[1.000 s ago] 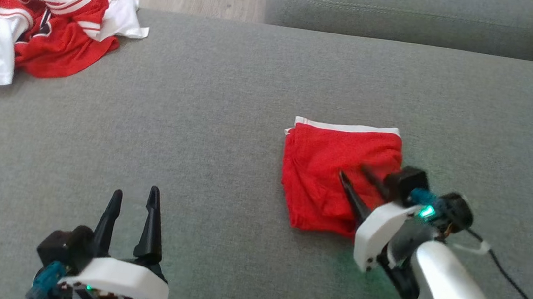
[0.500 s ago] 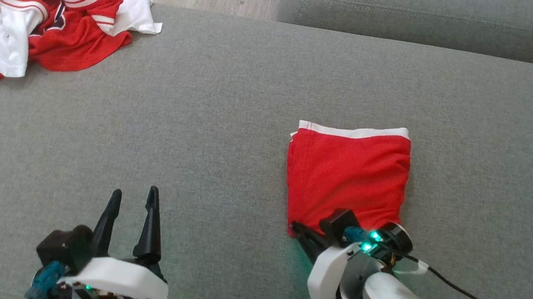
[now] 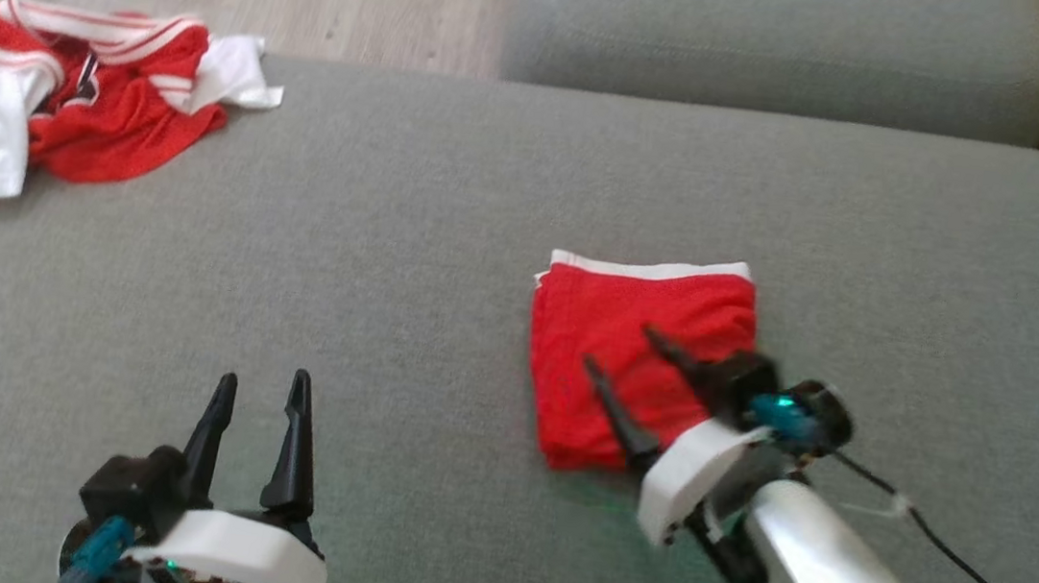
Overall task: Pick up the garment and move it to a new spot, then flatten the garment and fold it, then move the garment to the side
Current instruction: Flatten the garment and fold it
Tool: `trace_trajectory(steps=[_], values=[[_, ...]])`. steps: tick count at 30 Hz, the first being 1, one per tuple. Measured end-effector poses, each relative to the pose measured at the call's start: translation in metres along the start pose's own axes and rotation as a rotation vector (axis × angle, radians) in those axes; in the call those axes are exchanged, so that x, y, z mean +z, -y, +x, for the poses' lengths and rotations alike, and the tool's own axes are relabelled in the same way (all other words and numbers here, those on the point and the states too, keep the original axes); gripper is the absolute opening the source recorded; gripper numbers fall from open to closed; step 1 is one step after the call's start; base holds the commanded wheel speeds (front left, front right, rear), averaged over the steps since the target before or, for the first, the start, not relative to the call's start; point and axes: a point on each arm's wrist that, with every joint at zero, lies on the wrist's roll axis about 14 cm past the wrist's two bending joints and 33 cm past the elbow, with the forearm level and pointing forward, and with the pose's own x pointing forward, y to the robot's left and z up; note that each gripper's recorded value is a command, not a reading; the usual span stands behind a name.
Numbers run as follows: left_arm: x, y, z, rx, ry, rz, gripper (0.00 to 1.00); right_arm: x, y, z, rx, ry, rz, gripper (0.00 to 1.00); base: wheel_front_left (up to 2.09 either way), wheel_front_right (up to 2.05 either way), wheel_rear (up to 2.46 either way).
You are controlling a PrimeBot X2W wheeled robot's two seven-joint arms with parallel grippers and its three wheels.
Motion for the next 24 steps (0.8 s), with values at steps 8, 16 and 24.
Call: trace_trajectory(steps=[8, 16, 24], values=[[0.004, 0.012, -0.002, -0.048, 0.027, 0.039, 1.0, 0.011, 0.054, -0.049, -0.256, 0.136, 0.093, 1.0, 0.0, 0.0, 0.0], [-0.008, 0.012, -0.009, -0.046, 0.008, 0.037, 1.0, -0.016, 0.079, -0.108, -0.453, 0.147, 0.165, 1.0, 0.0, 0.0, 0.0], [-0.024, 0.002, -0.015, -0.021, -0.032, 0.061, 1.0, -0.019, 0.074, -0.125, -0.48, 0.154, 0.218, 1.0, 0.0, 0.0, 0.0]])
